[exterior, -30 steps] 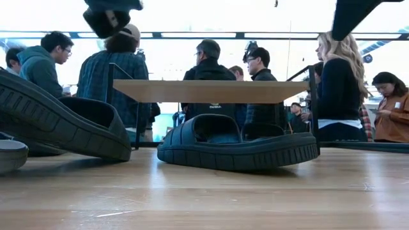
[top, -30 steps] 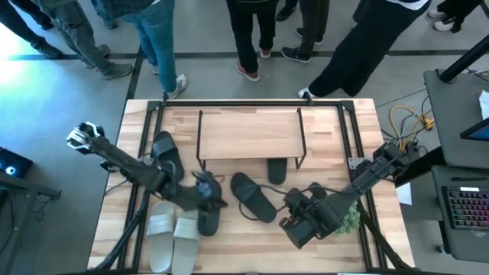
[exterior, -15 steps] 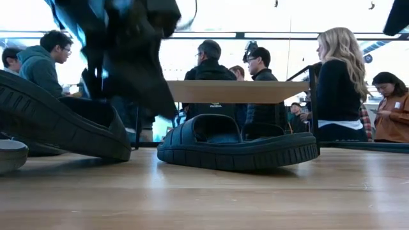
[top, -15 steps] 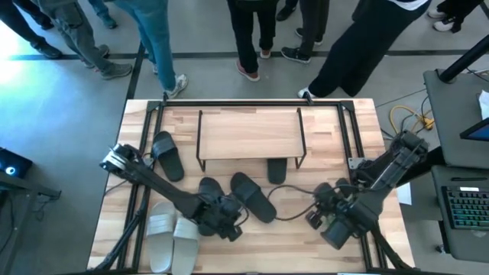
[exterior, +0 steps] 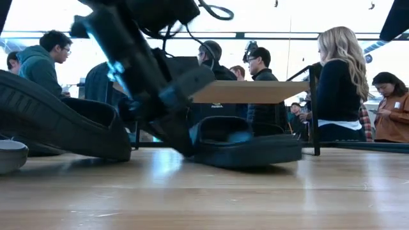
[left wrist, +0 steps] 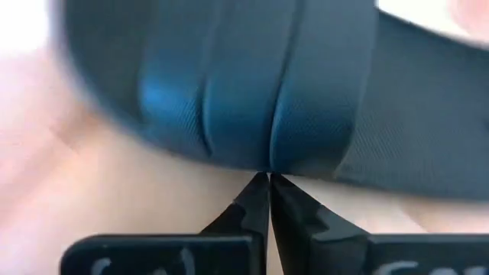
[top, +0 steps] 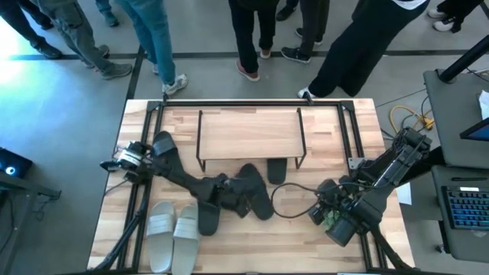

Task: Pick and place slides into the shelf
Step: Put the right black slide under the shelf

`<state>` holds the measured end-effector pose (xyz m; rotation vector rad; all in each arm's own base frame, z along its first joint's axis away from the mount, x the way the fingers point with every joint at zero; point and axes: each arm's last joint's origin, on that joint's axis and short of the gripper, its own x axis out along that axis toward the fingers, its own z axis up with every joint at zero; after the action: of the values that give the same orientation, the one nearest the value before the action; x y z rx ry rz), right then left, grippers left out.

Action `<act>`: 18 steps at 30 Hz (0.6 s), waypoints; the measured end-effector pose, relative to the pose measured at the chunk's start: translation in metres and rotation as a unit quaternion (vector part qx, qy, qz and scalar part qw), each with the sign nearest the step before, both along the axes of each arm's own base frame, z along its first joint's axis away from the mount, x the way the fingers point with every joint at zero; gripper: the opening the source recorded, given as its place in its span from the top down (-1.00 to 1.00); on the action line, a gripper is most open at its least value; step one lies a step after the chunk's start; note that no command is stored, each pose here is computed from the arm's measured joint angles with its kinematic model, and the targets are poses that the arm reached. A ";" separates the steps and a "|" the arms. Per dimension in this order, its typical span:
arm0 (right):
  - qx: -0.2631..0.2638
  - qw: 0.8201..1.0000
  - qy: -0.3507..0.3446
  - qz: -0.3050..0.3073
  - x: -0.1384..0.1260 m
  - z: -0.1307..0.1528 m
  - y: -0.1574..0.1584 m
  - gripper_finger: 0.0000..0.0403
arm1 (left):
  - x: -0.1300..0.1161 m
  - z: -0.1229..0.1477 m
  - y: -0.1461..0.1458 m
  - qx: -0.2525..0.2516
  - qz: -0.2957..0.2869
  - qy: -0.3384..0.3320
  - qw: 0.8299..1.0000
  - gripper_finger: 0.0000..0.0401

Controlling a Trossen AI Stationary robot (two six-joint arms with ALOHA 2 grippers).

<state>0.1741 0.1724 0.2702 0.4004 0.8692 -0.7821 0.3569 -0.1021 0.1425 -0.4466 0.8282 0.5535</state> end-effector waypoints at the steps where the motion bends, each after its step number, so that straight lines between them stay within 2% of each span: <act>1: 0.000 1.000 -0.002 -0.002 0.000 0.000 0.000 0.96 | 0.002 0.000 0.007 0.010 0.003 0.002 1.000 1.00; 5: 0.008 1.000 -0.012 -0.016 0.000 0.000 0.000 0.96 | 0.005 0.005 0.028 0.006 0.017 0.008 1.000 1.00; 8: 0.027 0.999 -0.021 -0.018 0.002 -0.001 0.003 0.96 | 0.001 0.014 0.027 0.005 0.002 0.009 1.000 1.00; 13: 0.048 0.998 -0.029 -0.014 0.006 -0.004 0.010 0.96 | -0.021 0.032 0.000 -0.003 -0.014 0.025 1.000 1.00; 18: 0.034 0.999 -0.008 -0.007 0.010 -0.013 0.015 0.96 | -0.033 0.035 -0.041 -0.039 -0.035 -0.007 0.999 1.00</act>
<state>0.1836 0.1870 0.2574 0.4736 0.8808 -0.7623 0.3236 -0.1428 0.1771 -0.4902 0.8516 0.4537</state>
